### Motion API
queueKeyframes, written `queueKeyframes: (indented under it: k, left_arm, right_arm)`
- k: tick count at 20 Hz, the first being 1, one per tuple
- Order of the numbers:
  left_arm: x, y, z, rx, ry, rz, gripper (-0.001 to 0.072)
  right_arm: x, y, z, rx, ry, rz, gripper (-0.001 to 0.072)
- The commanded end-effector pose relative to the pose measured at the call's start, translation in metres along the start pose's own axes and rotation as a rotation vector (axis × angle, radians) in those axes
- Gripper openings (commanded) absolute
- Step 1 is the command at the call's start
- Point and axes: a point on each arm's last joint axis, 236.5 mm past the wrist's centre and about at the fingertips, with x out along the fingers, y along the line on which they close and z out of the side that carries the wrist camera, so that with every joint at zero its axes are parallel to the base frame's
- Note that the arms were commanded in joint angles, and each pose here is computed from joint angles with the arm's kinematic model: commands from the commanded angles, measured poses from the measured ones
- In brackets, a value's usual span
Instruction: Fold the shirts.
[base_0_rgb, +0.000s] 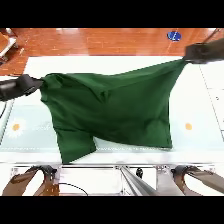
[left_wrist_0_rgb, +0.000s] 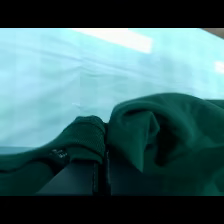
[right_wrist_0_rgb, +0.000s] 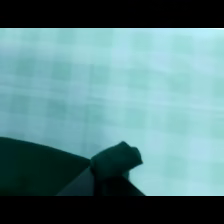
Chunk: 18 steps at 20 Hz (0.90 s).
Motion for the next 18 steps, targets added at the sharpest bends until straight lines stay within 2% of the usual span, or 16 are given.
queueKeyframes:
  k: [1,2,3,4,5,7,9,11,12,15,17,18]
  left_arm:
    - [0.062,0.036,-0.006,-0.067,0.044,0.040,0.0021]
    - [0.075,0.041,-0.006,-0.071,0.053,0.048,0.0023]
    - [0.087,0.043,-0.004,-0.067,0.057,0.054,0.0102]
    - [0.094,0.043,0.002,-0.061,0.058,0.054,0.0379]
    - [0.098,0.043,0.009,-0.055,0.068,0.049,0.0691]
    - [0.084,0.052,0.021,0.005,0.125,0.078,0.0703]
    - [0.053,0.084,0.022,0.029,0.203,0.169,0.0702]
    - [0.021,0.125,-0.004,-0.050,0.316,0.254,0.0703]
    - [0.008,0.141,-0.024,-0.106,0.378,0.274,0.0703]
    - [-0.013,0.183,-0.108,-0.343,0.507,0.305,0.0702]
    - [-0.011,0.186,-0.154,-0.496,0.536,0.237,0.0700]
    - [-0.005,0.181,-0.165,-0.517,0.521,0.175,0.0701]
  right_arm:
    - [0.094,0.010,0.009,0.174,0.071,0.206,0.0036]
    - [0.110,0.011,0.012,0.196,0.083,0.263,0.0057]
    - [0.117,0.006,0.014,0.252,0.107,0.308,0.0278]
    - [0.117,0.000,0.017,0.313,0.128,0.348,0.0542]
    - [0.110,-0.008,0.019,0.347,0.145,0.379,0.0628]
    - [0.085,-0.039,0.013,0.346,0.173,0.362,0.0628]
    - [0.050,-0.076,-0.013,0.265,0.240,0.294,0.0626]
    - [0.019,-0.127,-0.047,0.247,0.296,0.113,0.0625]
    - [0.012,-0.146,-0.063,0.334,0.276,0.048,0.0625]
    - [0.021,-0.139,-0.122,0.498,0.214,0.071,0.0626]
    - [0.033,-0.100,-0.179,0.522,0.246,0.162,0.0629]
    - [0.035,-0.083,-0.202,0.523,0.266,0.208,0.0629]
